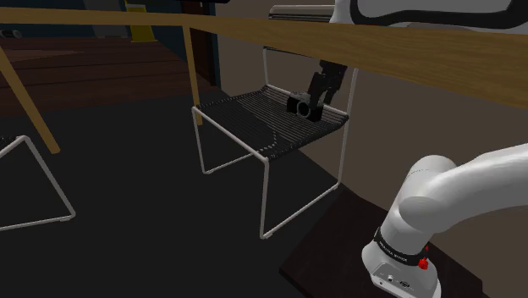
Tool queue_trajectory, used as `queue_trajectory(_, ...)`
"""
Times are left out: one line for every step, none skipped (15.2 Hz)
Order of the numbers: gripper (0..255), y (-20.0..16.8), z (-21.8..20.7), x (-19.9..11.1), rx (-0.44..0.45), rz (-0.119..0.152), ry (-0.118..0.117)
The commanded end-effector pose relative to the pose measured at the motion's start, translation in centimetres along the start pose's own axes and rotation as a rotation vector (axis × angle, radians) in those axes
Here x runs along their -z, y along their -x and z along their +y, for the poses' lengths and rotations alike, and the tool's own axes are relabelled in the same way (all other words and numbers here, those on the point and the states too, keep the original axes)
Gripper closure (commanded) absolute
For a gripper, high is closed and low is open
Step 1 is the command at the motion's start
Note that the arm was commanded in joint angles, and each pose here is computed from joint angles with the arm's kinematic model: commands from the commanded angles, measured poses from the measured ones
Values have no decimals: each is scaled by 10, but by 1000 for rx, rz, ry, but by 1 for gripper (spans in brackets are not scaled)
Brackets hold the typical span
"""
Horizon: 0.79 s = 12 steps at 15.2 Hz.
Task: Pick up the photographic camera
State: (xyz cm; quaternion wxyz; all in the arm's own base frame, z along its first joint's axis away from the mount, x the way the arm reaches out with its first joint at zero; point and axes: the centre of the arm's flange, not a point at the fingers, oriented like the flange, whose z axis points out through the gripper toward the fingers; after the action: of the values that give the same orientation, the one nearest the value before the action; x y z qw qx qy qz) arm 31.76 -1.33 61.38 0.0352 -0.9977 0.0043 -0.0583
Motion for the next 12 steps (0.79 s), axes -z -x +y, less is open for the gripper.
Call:
queue_trajectory(0, 0, 0, 0, 0, 0, 0)
queue_trajectory(0, -10, 8, 0, -11, -1, 6)
queue_trajectory(0, -20, 15, 0, -23, -2, 12)
queue_trajectory(0, -30, 23, 0, -34, -3, 18)
queue_trajectory(0, -40, 31, 1, -46, -3, 25)
queue_trajectory(0, -50, 40, 1, -57, -4, 31)
queue_trajectory(0, -59, 48, 1, -68, -5, 37)
queue_trajectory(0, -69, 56, 2, -80, -6, 43)
queue_trajectory(0, -78, 65, 2, -91, -7, 49)
queue_trajectory(0, -88, 73, 2, -103, -8, 55)
queue_trajectory(0, -97, 82, 3, -114, -9, 62)
queue_trajectory(0, -106, 91, 3, -125, -9, 68)
